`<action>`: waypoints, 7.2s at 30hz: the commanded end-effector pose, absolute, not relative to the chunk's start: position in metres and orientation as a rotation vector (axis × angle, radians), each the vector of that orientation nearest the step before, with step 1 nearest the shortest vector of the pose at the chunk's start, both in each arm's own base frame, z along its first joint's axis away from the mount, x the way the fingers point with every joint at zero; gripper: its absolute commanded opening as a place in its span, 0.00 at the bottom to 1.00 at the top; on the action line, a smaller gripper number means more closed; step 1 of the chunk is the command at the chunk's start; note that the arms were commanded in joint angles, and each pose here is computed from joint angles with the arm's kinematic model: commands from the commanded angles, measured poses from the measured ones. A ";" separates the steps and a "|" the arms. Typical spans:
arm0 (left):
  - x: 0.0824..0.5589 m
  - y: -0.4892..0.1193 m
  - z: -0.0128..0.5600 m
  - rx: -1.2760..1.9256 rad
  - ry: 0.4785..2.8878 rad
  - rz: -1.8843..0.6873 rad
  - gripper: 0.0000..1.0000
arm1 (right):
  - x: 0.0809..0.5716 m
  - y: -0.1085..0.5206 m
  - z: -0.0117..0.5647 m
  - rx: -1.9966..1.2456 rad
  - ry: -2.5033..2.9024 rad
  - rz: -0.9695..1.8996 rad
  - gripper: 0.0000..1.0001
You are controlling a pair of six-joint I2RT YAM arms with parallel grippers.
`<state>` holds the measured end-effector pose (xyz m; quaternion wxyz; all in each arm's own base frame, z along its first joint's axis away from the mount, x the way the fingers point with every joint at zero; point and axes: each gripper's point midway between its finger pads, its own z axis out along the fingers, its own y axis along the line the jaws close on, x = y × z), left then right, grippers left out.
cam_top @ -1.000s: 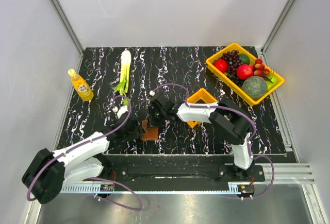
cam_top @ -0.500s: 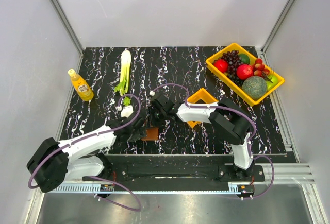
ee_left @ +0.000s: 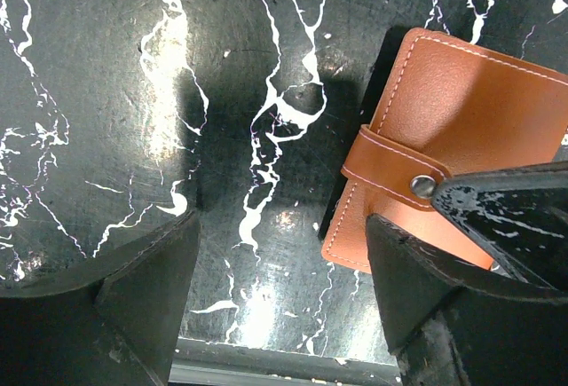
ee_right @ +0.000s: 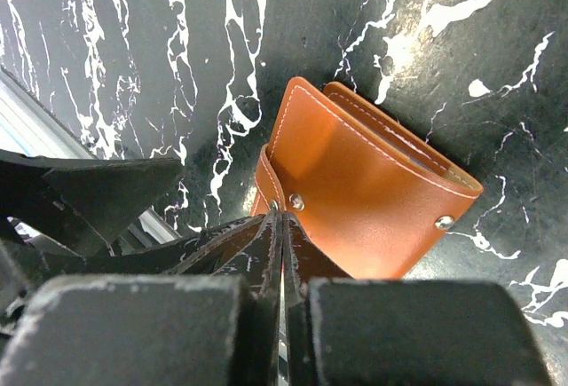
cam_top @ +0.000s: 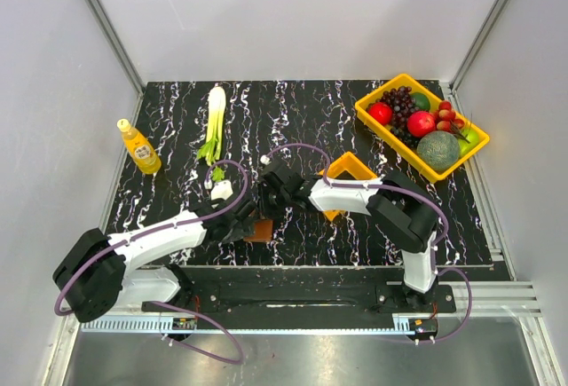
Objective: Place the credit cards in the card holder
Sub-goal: Close the card holder at the center of the board.
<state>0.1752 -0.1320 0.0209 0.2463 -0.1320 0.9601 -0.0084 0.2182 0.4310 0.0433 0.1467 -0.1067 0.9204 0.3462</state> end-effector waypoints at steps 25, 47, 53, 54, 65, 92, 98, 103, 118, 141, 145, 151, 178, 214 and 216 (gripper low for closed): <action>0.170 -0.115 0.016 -0.380 2.611 0.076 0.76 | 0.230 0.429 0.043 -0.247 2.615 0.986 0.00; 0.171 -0.115 0.016 -0.381 2.609 0.087 0.73 | 0.219 0.426 0.039 -0.227 2.644 1.035 0.00; 0.172 -0.115 0.016 -0.382 2.608 0.088 0.73 | 0.218 0.431 0.035 -0.223 2.645 1.066 0.00; 0.172 -0.115 0.016 -0.382 2.608 0.088 0.73 | 0.218 0.430 0.033 -0.221 2.648 1.061 0.00; 0.172 -0.115 0.016 -0.383 2.607 0.090 0.73 | 0.220 0.427 0.059 -0.224 2.589 1.075 0.00; 0.173 -0.116 0.016 -0.376 2.607 0.089 0.72 | 0.213 0.426 0.032 -0.194 2.662 1.081 0.00; 0.173 -0.116 0.016 -0.375 2.607 0.085 0.72 | 0.213 0.421 0.027 -0.166 2.667 1.057 0.00; 0.174 -0.116 0.016 -0.374 2.604 0.081 0.72 | 0.214 0.417 0.023 -0.158 2.683 1.023 0.00; 0.175 -0.116 0.016 -0.379 2.596 0.078 0.71 | 0.215 0.405 0.024 -0.138 2.682 0.982 0.00; 0.189 -0.127 0.053 -0.386 2.481 -0.090 0.73 | 0.218 0.401 0.008 -0.125 2.711 0.956 0.00; 0.203 -0.136 0.084 -0.364 2.380 -0.204 0.76 | 0.218 0.401 0.010 -0.129 2.710 0.960 0.00; 0.215 -0.146 0.072 -0.287 2.432 -0.181 0.77 | 0.218 0.401 0.010 -0.132 2.707 0.959 0.00; 0.209 -0.160 0.026 -0.194 2.584 -0.158 0.75 | 0.217 0.403 0.011 -0.150 2.704 0.971 0.00; 0.176 -0.139 0.002 -0.128 2.682 -0.044 0.59 | 0.219 0.402 0.008 -0.140 2.711 0.948 0.01; 0.176 -0.138 0.004 -0.152 2.662 -0.054 0.60 | 0.219 0.403 0.009 -0.140 2.708 0.949 0.01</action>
